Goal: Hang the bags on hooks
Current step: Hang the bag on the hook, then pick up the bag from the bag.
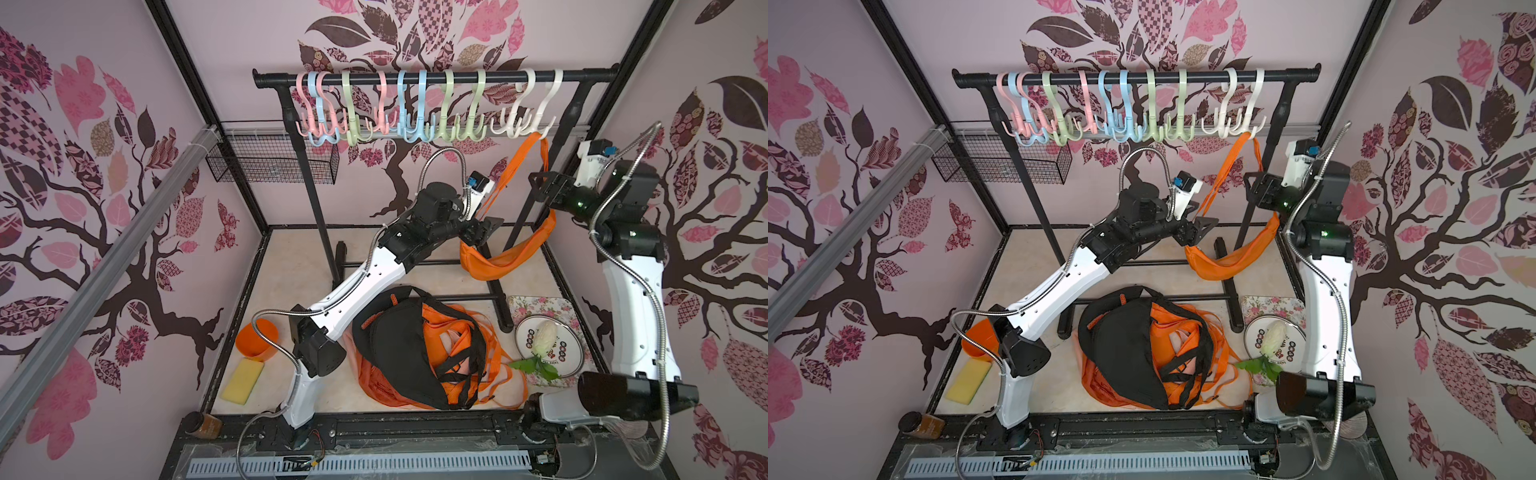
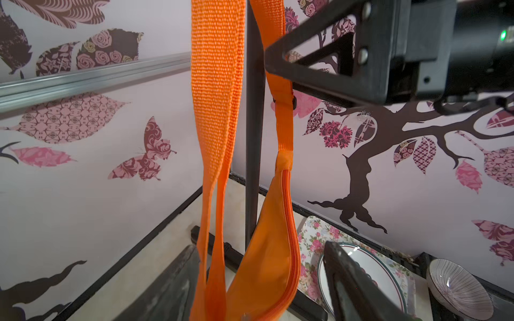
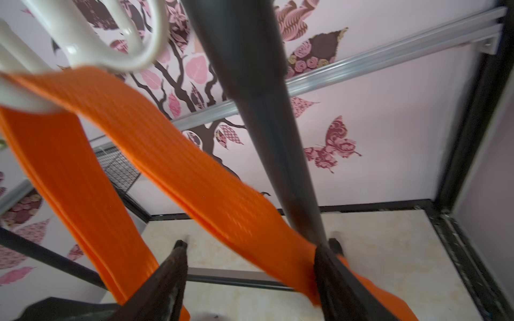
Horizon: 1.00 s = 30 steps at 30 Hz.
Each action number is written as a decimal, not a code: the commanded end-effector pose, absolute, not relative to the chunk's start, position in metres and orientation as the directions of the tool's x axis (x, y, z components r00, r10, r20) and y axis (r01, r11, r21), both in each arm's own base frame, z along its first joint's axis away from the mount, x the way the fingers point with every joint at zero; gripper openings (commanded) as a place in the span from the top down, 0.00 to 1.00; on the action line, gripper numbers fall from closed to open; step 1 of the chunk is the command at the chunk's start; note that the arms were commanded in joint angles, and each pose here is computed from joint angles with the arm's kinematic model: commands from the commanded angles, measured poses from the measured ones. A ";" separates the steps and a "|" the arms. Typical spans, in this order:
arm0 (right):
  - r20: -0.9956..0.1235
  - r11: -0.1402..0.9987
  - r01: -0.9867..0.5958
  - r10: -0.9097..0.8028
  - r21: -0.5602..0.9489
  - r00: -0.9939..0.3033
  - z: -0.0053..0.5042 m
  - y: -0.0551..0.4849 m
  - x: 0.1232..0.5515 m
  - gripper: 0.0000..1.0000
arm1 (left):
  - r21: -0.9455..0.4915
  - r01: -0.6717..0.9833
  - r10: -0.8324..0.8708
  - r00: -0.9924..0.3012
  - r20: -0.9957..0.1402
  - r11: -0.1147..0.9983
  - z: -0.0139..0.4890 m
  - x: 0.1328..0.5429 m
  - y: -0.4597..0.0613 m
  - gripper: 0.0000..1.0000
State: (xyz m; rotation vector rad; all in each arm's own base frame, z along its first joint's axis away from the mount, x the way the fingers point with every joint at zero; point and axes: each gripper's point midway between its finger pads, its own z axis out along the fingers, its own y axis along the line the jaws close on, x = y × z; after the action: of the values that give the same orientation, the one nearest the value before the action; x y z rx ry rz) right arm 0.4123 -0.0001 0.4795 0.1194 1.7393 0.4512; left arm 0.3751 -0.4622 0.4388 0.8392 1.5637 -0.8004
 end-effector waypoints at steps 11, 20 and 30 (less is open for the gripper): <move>-0.893 0.917 -0.013 0.384 0.398 -0.235 0.357 0.034 0.354 0.28 | -0.136 0.774 0.130 -0.271 -0.954 0.618 0.365 0.348 -0.402 0.24; -0.765 0.913 -0.030 0.323 0.407 -0.556 0.209 0.078 0.303 0.31 | -0.224 0.552 0.134 -0.534 -0.835 0.803 0.269 0.307 -0.285 0.24; -0.598 0.887 -0.061 0.257 0.458 -0.759 0.137 0.103 0.262 0.38 | -0.217 0.224 0.028 -0.754 -0.656 0.950 0.213 0.257 -0.189 0.24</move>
State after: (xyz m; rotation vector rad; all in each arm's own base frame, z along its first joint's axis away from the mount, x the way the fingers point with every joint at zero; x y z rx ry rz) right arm 0.2704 0.0958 0.1419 0.1658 2.3170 0.5610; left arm 0.2725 -0.2185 0.2549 0.2920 2.2406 -0.4897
